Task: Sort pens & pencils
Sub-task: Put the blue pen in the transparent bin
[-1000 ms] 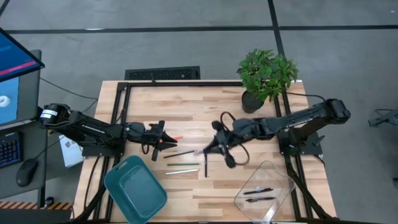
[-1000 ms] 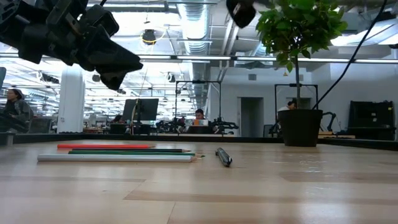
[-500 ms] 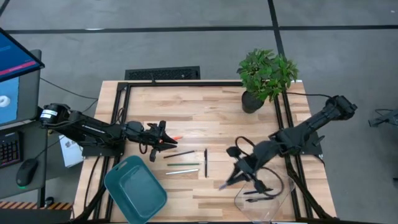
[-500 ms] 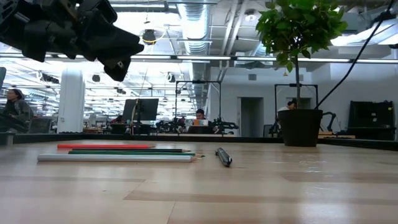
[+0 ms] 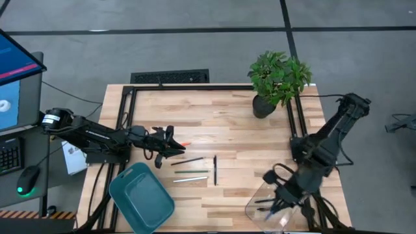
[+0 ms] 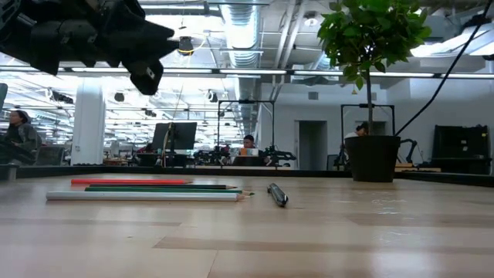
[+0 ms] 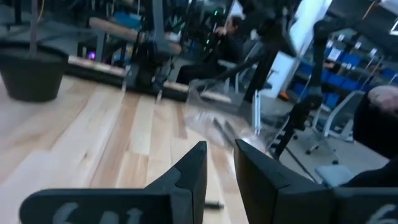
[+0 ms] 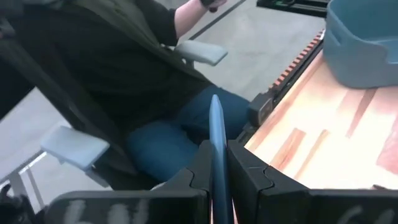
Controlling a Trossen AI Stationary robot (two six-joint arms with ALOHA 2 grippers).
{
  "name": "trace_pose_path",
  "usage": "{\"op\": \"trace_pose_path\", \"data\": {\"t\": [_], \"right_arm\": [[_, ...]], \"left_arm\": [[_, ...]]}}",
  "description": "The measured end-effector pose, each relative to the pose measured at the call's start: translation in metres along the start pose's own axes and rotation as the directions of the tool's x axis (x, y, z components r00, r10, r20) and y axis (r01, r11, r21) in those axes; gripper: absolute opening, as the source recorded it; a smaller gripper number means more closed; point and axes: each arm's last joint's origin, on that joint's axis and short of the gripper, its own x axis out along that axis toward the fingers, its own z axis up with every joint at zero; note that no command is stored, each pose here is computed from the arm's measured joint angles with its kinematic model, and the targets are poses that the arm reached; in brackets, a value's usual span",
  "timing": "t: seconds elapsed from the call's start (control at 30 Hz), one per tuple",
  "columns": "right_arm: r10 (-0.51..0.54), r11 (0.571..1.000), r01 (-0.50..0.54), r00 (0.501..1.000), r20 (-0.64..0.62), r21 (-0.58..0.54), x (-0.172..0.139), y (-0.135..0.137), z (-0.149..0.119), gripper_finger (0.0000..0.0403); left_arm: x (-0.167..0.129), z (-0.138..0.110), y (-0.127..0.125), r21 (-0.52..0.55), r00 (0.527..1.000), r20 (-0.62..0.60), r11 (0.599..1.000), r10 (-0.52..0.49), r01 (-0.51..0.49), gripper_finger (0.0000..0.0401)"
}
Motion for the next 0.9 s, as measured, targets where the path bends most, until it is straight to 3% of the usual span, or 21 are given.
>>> {"op": "trace_pose_path", "data": {"t": [0.37, 0.9], "right_arm": [[-0.073, 0.996, 0.073, 0.997, -0.010, -0.058, -0.003, 0.039, -0.012, 0.0054], [-0.161, 0.987, 0.160, 0.977, -0.143, -0.015, -0.005, 0.036, -0.027, 0.0054]], "left_arm": [[0.000, 0.006, -0.002, 0.024, 0.998, 0.058, 1.000, -0.018, 0.017, 0.0071], [0.000, 0.005, -0.002, 0.022, 0.999, 0.050, 1.000, -0.016, 0.014, 0.0071]]}}
